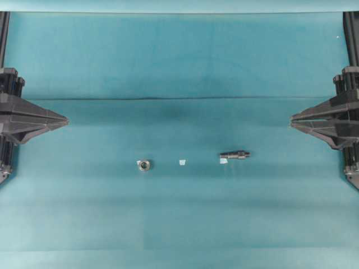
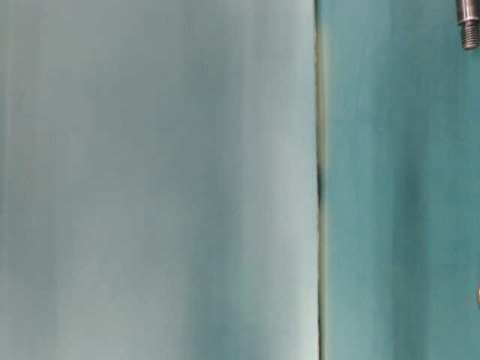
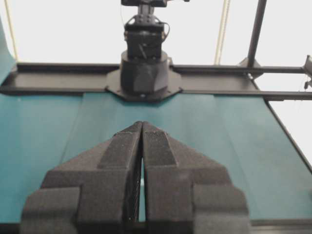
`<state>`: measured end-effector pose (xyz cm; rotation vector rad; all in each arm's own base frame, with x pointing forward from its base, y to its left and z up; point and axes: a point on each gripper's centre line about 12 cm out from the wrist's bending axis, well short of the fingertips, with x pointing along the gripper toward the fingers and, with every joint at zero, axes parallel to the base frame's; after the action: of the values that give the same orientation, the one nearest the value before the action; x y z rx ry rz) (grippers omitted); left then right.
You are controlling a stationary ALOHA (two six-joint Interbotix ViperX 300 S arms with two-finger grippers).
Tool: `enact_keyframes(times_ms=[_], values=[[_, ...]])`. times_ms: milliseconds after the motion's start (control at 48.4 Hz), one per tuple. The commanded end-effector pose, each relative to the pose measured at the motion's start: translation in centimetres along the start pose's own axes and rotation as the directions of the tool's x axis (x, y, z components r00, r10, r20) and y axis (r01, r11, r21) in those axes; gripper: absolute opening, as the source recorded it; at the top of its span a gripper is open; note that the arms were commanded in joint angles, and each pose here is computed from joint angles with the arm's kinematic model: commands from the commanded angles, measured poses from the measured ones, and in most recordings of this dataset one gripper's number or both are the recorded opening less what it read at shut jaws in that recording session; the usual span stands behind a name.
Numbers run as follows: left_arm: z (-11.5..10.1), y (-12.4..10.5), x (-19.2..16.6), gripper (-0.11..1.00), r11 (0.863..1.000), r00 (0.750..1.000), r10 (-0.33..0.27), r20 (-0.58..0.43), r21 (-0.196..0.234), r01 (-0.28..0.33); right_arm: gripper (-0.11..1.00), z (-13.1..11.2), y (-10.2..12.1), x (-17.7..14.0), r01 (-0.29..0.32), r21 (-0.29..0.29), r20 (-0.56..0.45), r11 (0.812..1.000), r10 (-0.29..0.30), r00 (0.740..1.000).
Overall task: Insert the washer onto the shaft with both hands.
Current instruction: 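Move left gripper over the silver washer and right gripper over the shaft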
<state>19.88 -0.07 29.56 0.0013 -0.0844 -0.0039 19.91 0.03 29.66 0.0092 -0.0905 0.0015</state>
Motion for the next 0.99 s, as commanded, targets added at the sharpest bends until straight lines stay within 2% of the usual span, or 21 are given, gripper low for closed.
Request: enact_keyframes(times_ms=[0, 124, 227, 330, 413, 516, 743, 888, 908, 970], values=[[0.5, -0.2, 1.3, 0.02, 1.0, 0.999, -0.01, -0.038, -0.019, 0.009, 0.0, 0.2, -0.1, 0.2, 0.004, 0.01, 0.002, 1.0, -0.004, 1.0], [0.1, -0.2, 3.2, 0.02, 0.999, 0.987, -0.009, -0.163, -0.042, 0.002, -0.08, -0.2, -0.2, 0.4, 0.028, 0.104, -0.092, 0.994, -0.018, 0.996], [-0.1, -0.3, 4.9, 0.02, 0.999, 0.97, -0.013, -0.241, -0.034, 0.005, -0.1, -0.8, -0.2, 0.5, 0.041, 0.139, -0.215, 0.989, -0.01, 0.977], [-0.8, -0.4, 6.7, 0.02, 0.999, 0.945, -0.013, -0.327, -0.032, 0.003, -0.1, -1.8, 0.0, 0.6, 0.058, 0.158, -0.344, 0.986, 0.0, 0.939], [-1.8, -0.4, 8.1, 0.02, 1.0, 0.908, -0.012, -0.419, -0.029, 0.0, -0.1, -2.6, -0.1, 0.8, 0.076, 0.16, -0.437, 0.984, 0.002, 0.9], [-3.2, -0.6, 9.6, 0.02, 1.0, 0.846, -0.018, -0.534, -0.025, 0.005, -0.1, -4.0, -0.1, 1.2, 0.093, 0.152, -0.546, 0.984, 0.005, 0.838], [-6.1, -1.2, 12.0, 0.02, 1.0, 0.663, -0.023, -0.748, -0.015, 0.018, -0.1, -6.7, 0.0, 2.8, 0.117, 0.132, -0.718, 0.984, 0.014, 0.696], [-7.5, -1.3, 12.9, 0.02, 0.999, 0.57, -0.015, -0.822, 0.015, 0.048, -0.1, -8.7, -0.1, 4.3, 0.123, 0.1, -0.817, 0.987, 0.011, 0.577], [-7.7, -1.2, 13.1, 0.02, 0.998, 0.561, -0.014, -0.828, 0.019, 0.053, -0.1, -9.1, -0.2, 4.6, 0.122, 0.089, -0.836, 0.989, 0.008, 0.549], [-8.1, -1.3, 13.5, 0.02, 0.997, 0.531, -0.013, -0.847, 0.032, 0.076, -0.1, -9.8, -0.4, 5.4, 0.119, 0.064, -0.871, 0.991, -0.002, 0.491]])
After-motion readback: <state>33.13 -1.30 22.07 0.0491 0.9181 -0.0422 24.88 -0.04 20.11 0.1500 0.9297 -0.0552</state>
